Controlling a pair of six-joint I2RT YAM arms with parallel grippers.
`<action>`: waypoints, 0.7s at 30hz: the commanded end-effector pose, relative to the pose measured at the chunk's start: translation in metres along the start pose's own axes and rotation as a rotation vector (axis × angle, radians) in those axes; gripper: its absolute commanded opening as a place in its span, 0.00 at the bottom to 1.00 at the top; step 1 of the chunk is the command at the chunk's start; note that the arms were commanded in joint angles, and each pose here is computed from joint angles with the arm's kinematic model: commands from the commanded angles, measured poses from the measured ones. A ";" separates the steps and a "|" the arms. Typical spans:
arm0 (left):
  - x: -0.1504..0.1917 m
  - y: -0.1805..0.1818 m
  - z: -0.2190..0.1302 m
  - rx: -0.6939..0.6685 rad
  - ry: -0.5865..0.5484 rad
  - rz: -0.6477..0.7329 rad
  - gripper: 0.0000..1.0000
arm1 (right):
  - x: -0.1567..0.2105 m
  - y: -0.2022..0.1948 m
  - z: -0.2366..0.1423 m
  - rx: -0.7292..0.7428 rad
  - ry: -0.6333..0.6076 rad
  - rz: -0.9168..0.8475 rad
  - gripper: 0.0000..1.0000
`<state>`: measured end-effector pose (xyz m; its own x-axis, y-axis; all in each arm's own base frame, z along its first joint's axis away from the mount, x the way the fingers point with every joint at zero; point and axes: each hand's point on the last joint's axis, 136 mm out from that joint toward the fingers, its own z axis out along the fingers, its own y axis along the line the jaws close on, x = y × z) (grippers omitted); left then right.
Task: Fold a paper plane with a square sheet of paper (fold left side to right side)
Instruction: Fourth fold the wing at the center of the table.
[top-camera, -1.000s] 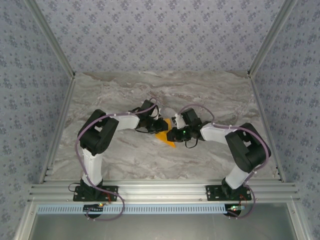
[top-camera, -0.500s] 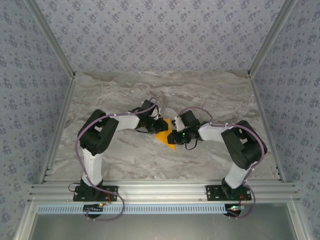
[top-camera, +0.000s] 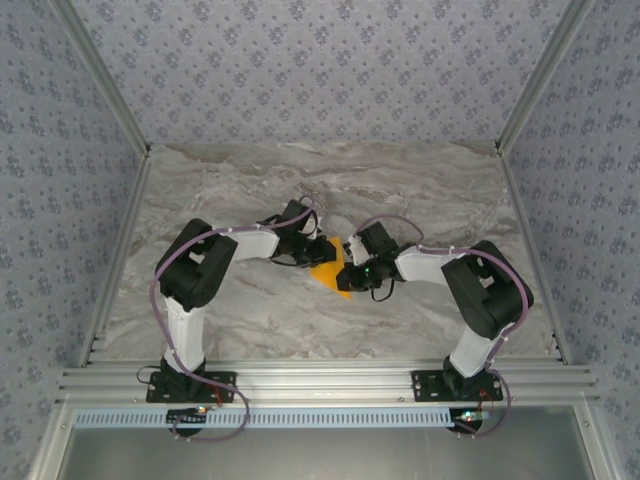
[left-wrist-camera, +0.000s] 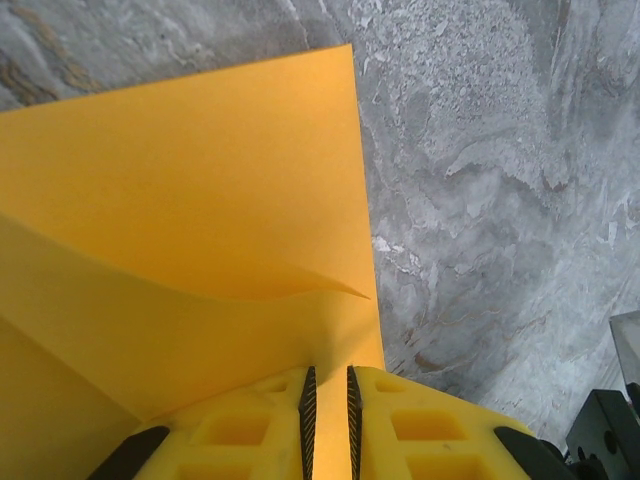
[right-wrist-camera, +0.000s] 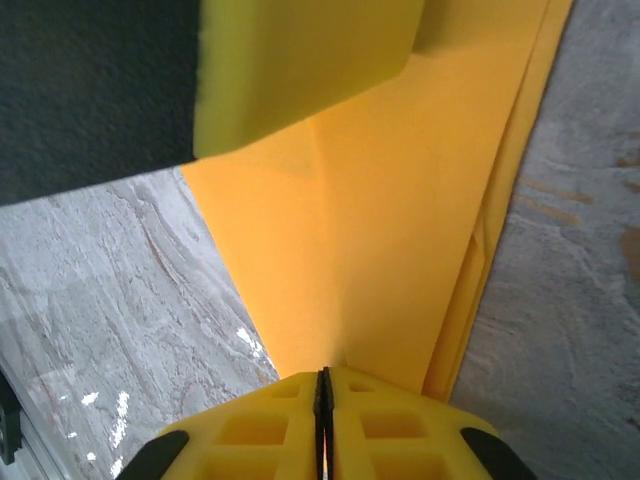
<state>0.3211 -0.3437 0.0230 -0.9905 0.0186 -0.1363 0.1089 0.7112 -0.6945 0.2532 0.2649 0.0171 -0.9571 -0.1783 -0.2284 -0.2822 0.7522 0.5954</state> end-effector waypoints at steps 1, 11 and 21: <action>0.026 0.041 0.009 -0.136 0.066 -0.056 0.18 | 0.044 -0.024 0.002 0.083 0.121 0.078 0.08; 0.025 0.044 0.010 -0.147 0.068 -0.056 0.18 | 0.081 -0.025 -0.007 0.097 0.192 0.085 0.06; 0.026 0.046 0.010 -0.153 0.069 -0.058 0.18 | 0.105 -0.037 -0.012 0.149 0.234 0.128 0.06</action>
<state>0.3121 -0.3476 0.0221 -0.9925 0.0405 -0.1158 0.1103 0.7079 -0.6976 0.2223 0.2502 0.0157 -0.9555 -0.1890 -0.2267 -0.2886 0.7595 0.5829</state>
